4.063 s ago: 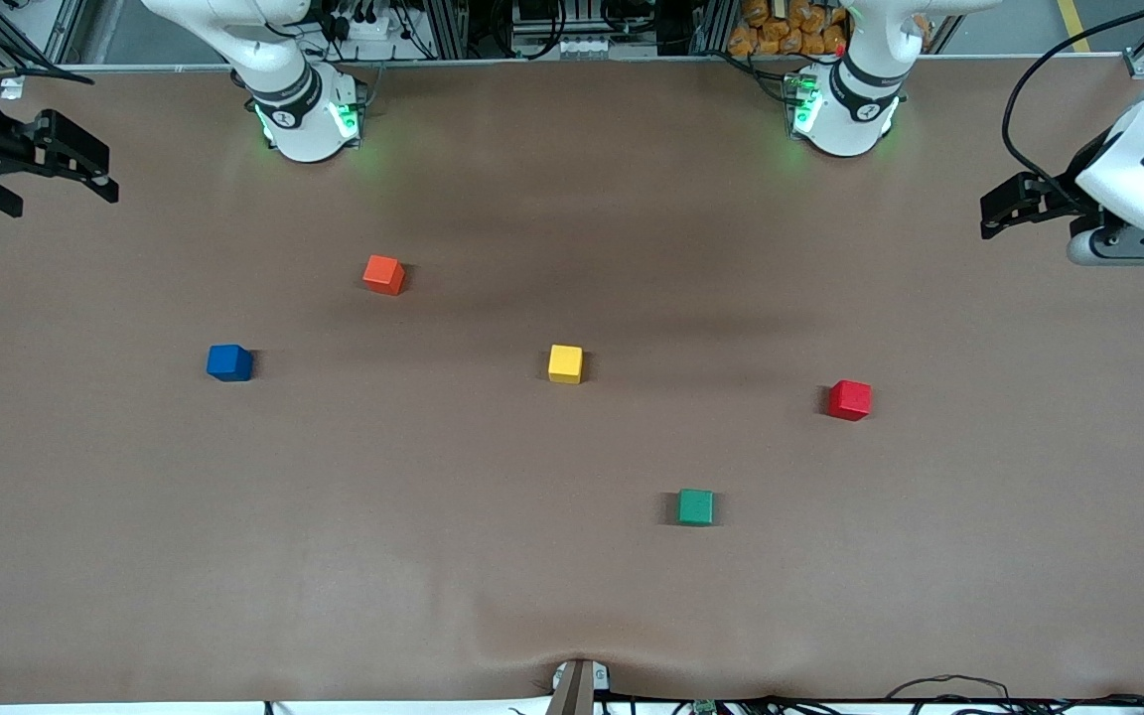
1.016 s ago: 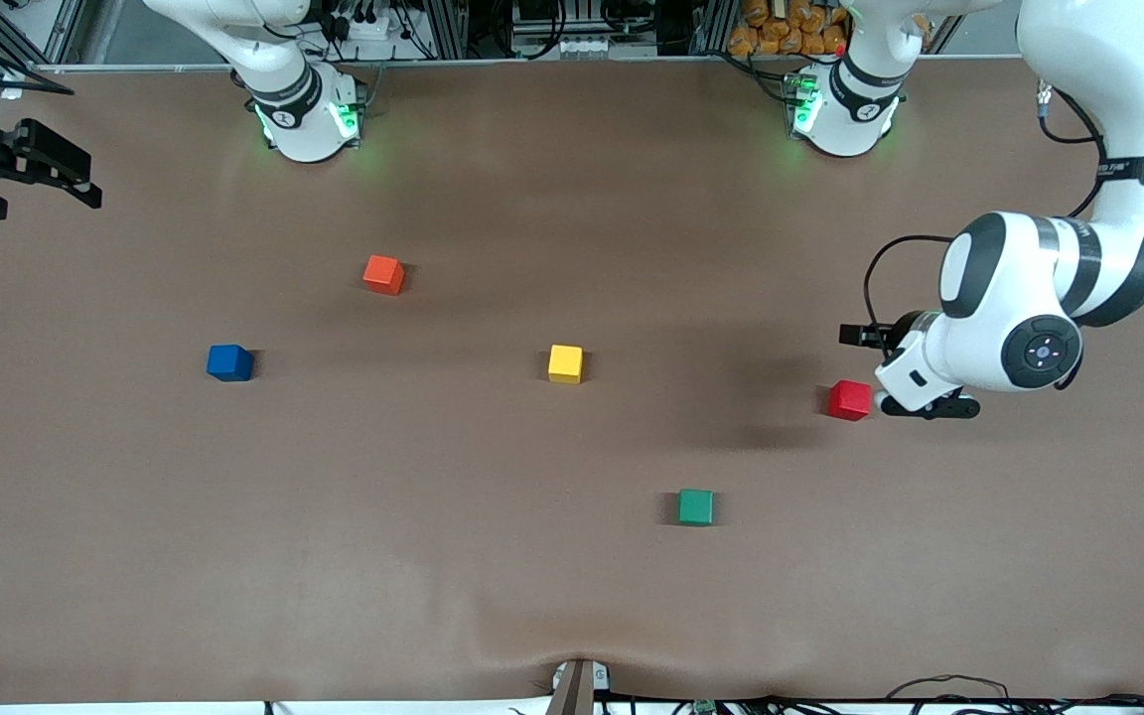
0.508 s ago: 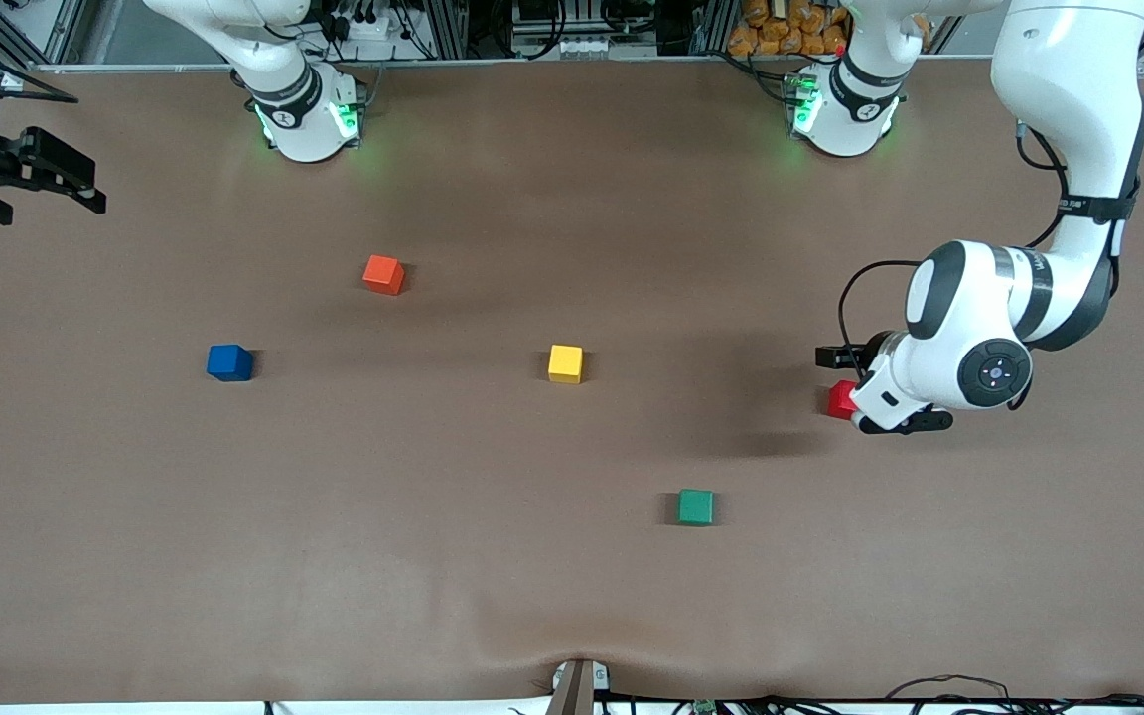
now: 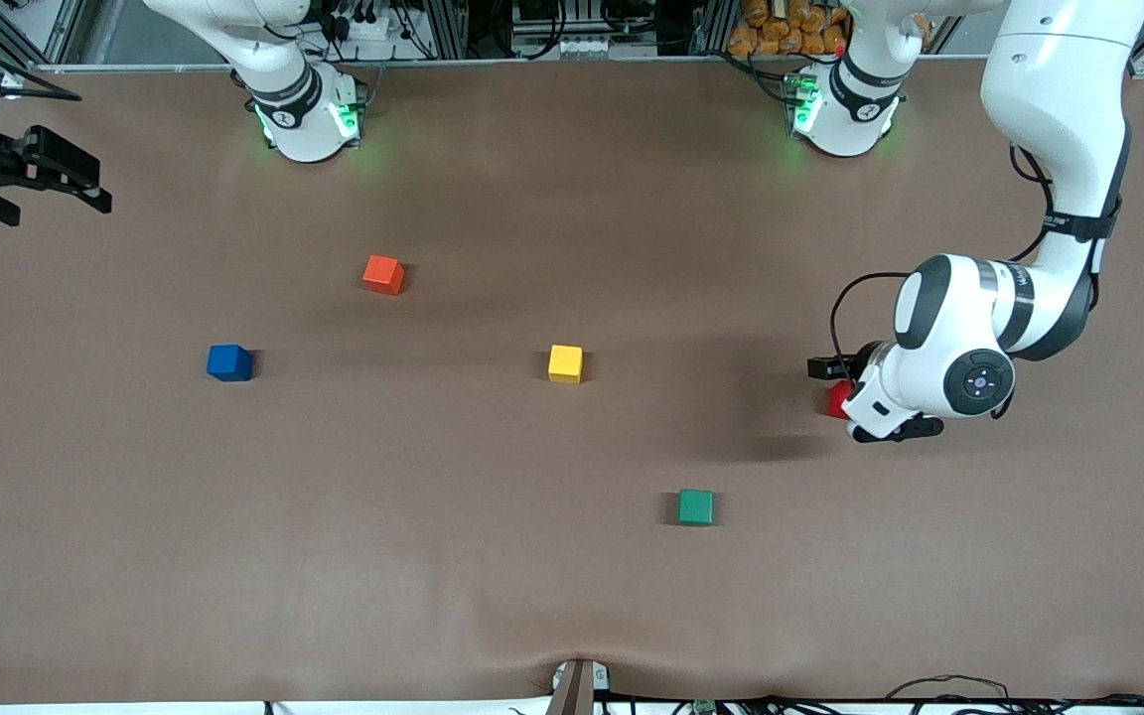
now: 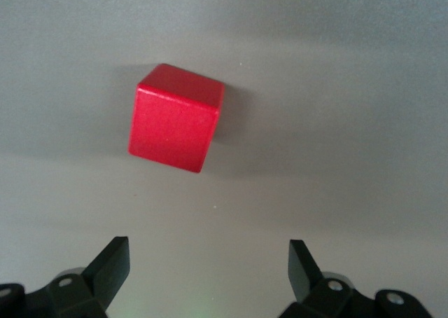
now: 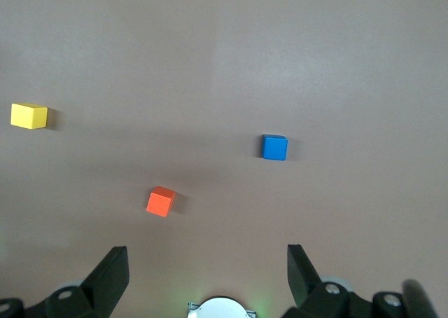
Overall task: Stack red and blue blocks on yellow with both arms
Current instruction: 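Lower the left gripper over the red cube and close on it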
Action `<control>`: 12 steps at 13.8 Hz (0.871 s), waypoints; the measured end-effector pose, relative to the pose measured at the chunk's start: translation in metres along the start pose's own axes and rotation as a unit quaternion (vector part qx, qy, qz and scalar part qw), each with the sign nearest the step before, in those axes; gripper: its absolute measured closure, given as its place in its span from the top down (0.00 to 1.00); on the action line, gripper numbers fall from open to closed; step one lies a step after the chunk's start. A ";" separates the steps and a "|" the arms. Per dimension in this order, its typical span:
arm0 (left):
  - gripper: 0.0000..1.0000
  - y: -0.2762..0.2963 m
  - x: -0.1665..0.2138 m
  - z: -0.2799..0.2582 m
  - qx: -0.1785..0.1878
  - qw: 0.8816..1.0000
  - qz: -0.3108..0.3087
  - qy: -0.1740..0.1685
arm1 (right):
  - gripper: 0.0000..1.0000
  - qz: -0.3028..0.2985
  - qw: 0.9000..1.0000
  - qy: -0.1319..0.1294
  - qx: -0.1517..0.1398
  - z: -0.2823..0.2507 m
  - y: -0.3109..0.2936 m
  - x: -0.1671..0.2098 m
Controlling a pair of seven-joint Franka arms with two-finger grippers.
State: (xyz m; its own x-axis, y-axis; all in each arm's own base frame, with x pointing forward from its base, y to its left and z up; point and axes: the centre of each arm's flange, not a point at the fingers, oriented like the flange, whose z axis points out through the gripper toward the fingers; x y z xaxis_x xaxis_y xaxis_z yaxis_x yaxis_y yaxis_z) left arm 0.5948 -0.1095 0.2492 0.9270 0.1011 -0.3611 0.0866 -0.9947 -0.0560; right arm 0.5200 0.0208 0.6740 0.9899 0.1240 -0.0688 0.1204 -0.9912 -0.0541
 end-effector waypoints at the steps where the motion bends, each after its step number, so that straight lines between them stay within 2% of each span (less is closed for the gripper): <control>1: 1.00 0.001 0.000 0.003 0.000 1.000 0.000 0.000 | 1.00 0.000 1.000 0.000 0.000 0.000 0.000 0.000; 12: 1.00 0.007 -0.001 0.016 0.003 1.000 -0.013 -0.007 | 1.00 0.005 1.000 0.000 0.001 0.000 0.005 0.000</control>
State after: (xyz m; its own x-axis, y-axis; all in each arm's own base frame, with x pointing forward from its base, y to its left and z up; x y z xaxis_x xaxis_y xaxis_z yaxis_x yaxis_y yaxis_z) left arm 0.5884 -0.1164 0.2343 0.9190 0.1280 -0.3728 0.1090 -0.9914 -0.0718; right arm 0.5202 0.0157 0.6739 0.9910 0.1144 -0.0692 0.1106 -0.9923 -0.0558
